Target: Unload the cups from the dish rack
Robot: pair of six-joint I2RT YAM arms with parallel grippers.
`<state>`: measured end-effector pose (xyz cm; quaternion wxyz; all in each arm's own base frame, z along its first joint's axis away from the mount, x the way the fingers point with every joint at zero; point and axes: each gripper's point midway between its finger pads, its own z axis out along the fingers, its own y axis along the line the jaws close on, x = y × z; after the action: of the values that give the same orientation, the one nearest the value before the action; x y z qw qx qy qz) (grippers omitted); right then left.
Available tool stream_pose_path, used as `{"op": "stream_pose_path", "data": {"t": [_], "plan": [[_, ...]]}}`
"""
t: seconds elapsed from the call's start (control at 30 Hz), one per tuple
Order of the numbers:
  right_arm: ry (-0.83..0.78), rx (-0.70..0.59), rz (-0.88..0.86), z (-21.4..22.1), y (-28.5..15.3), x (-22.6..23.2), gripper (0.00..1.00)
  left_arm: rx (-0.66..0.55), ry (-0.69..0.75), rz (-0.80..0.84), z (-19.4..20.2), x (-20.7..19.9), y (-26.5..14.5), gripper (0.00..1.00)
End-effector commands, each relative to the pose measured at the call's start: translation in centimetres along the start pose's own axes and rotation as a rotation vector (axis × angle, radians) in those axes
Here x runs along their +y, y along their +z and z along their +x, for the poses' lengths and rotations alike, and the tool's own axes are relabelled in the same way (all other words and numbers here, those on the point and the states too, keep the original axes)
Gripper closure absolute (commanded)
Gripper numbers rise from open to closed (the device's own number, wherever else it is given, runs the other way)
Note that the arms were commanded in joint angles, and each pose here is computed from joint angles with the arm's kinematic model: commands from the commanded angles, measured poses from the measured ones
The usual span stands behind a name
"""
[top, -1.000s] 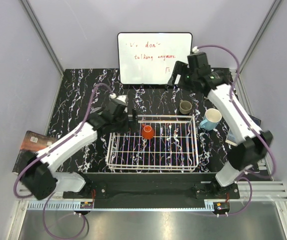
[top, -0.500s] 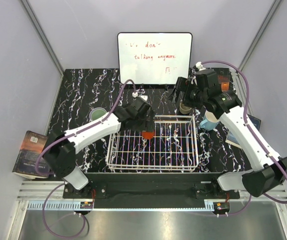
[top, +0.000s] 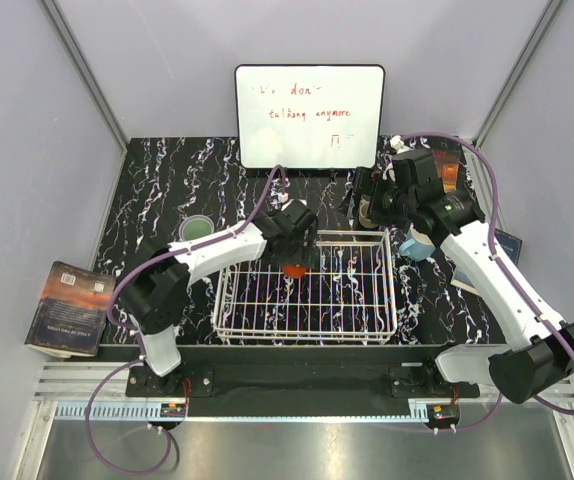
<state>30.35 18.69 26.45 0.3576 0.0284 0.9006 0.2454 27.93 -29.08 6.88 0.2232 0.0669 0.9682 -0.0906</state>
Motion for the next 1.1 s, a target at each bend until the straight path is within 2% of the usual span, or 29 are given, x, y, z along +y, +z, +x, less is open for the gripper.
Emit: {"op": "stream_pose_path", "data": {"t": [0.0,0.1,0.13,0.2,0.23,0.33,0.47,0.5,0.57,0.6,0.63,0.67,0.7,0.73,0.77,0.8,0.83,0.93,1.07], "plan": [[-0.035,-0.038,-0.059,-0.5,-1.2,1.1,0.01,-0.065,-0.025,0.045,-1.5,-1.2,-0.3,0.37],[-0.029,-0.037,-0.063,-0.2,-1.2,1.1,0.01,-0.080,-0.025,0.043,-1.6,-1.1,-0.8,0.53],[-0.029,-0.036,-0.063,0.0,-1.3,1.0,0.01,-0.084,-0.024,0.040,-1.6,-1.0,-0.9,0.67],[-0.028,-0.044,-0.055,0.1,-1.4,0.8,0.01,-0.098,-0.011,0.046,-1.7,-1.0,-1.4,0.84],[-0.028,-0.048,-0.054,0.1,-1.5,0.7,0.01,-0.102,-0.013,0.046,-1.8,-0.9,-1.7,1.00],[-0.027,-0.061,-0.057,-0.1,-1.9,0.7,0.01,-0.133,-0.011,0.068,-2.3,-1.0,-3.3,1.00],[0.000,-0.110,-0.033,-1.0,-2.8,0.5,0.00,-0.206,-0.042,0.157,-4.0,-1.5,-7.4,1.00],[0.006,-0.119,-0.030,-1.1,-2.9,0.5,0.00,-0.246,-0.059,0.216,-5.0,-2.0,-9.3,1.00],[0.047,-0.127,-0.040,-1.4,-3.1,0.9,0.00,-0.236,-0.081,0.377,-4.9,-3.2,-11.2,1.00],[0.062,-0.124,-0.056,-1.4,-3.1,1.2,0.00,-0.330,-0.094,0.509,-6.7,-4.5,-14.3,1.00],[0.079,-0.108,-0.074,-1.2,-2.9,1.6,0.00,-0.310,-0.104,0.643,-6.2,-5.9,-16.1,1.00],[0.113,-0.089,-0.131,-1.0,-2.9,2.7,0.00,-0.307,-0.122,0.696,-5.8,-5.6,-16.0,1.00],[0.131,-0.074,-0.155,-0.6,-2.7,3.0,0.00,-0.377,-0.116,0.808,-7.0,-6.6,-18.3,1.00],[0.145,-0.083,-0.194,-0.7,-3.1,3.7,0.00,-0.365,-0.107,0.923,-6.4,-7.5,-20.7,1.00],[0.182,-0.120,-0.260,-1.4,-3.5,4.9,0.02,-0.351,-0.109,0.955,-5.8,-7.3,-20.8,1.00],[0.211,-0.118,-0.268,-0.8,-3.0,4.5,0.03,-0.403,-0.085,1.031,-6.4,-8.0,-22.6,1.00],[0.230,-0.193,-0.356,-2.1,-4.5,6.0,0.10,-0.391,-0.068,1.101,-5.8,-8.3,-24.1,1.00],[0.224,-0.199,-0.494,-1.9,-6.1,7.9,0.21,-0.400,-0.028,1.209,-4.7,-8.7,-25.8,1.00],[0.233,-0.139,-0.641,-1.1,-7.2,10.1,0.27,-0.415,0.011,1.306,-4.2,-9.1,-27.4,1.00]]}}
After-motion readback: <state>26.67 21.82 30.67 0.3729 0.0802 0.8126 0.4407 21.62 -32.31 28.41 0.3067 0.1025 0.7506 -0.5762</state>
